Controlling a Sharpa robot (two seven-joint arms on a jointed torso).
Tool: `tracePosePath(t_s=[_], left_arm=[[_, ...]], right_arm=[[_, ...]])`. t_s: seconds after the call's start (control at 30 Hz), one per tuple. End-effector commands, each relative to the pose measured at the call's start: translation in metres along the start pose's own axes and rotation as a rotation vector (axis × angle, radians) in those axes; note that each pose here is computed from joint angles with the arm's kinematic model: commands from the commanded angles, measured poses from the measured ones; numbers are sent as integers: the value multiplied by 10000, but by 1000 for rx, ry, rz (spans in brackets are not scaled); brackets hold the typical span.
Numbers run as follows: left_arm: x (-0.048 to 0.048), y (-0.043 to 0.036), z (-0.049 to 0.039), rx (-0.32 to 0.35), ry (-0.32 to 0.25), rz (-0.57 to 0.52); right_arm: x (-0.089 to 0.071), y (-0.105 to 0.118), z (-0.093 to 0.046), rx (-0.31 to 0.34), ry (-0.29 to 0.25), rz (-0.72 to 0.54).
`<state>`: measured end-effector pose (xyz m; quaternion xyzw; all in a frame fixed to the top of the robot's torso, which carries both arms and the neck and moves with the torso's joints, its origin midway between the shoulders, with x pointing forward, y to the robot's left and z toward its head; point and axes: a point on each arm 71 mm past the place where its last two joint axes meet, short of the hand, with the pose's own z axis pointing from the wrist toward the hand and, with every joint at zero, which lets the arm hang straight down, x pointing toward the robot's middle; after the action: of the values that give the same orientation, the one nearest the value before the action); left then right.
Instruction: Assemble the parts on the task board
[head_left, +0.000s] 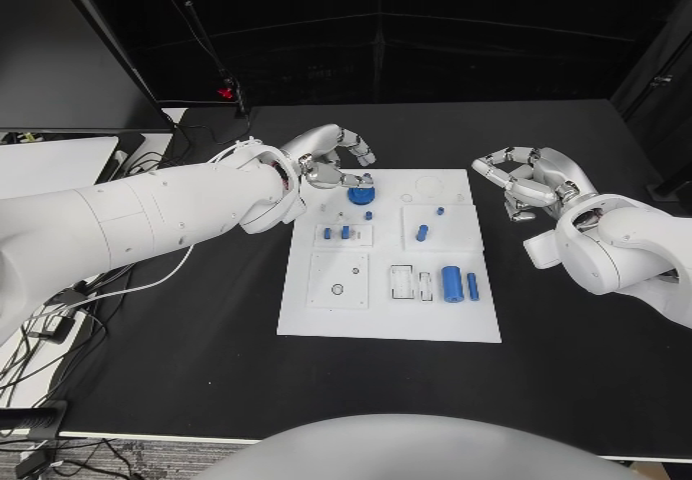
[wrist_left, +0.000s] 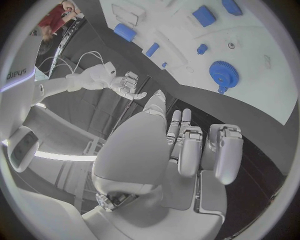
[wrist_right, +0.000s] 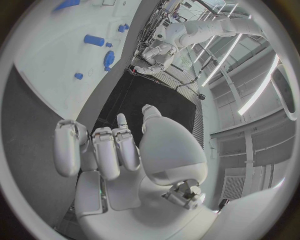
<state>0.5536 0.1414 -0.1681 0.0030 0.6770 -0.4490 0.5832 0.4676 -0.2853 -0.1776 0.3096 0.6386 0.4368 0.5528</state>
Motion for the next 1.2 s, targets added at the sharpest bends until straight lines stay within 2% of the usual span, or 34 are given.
tracePosePath(t_s=[0.03,0.2,0.5,0.9,1.2], left_arm=[[54,-119,33,157,3,261],[171,-166,85,218,61,417],[312,-181,116,271,134,606],[415,-155,157,288,201,723],[469,-143,193,285,225,751]], right_arm=[[9,44,6,-41,-9,3],[10,61,16,-61,-26,24],[15,67,30,-70,-34,33],[16,61,34,-64,-32,35],[30,59,41,-57,-25,37]])
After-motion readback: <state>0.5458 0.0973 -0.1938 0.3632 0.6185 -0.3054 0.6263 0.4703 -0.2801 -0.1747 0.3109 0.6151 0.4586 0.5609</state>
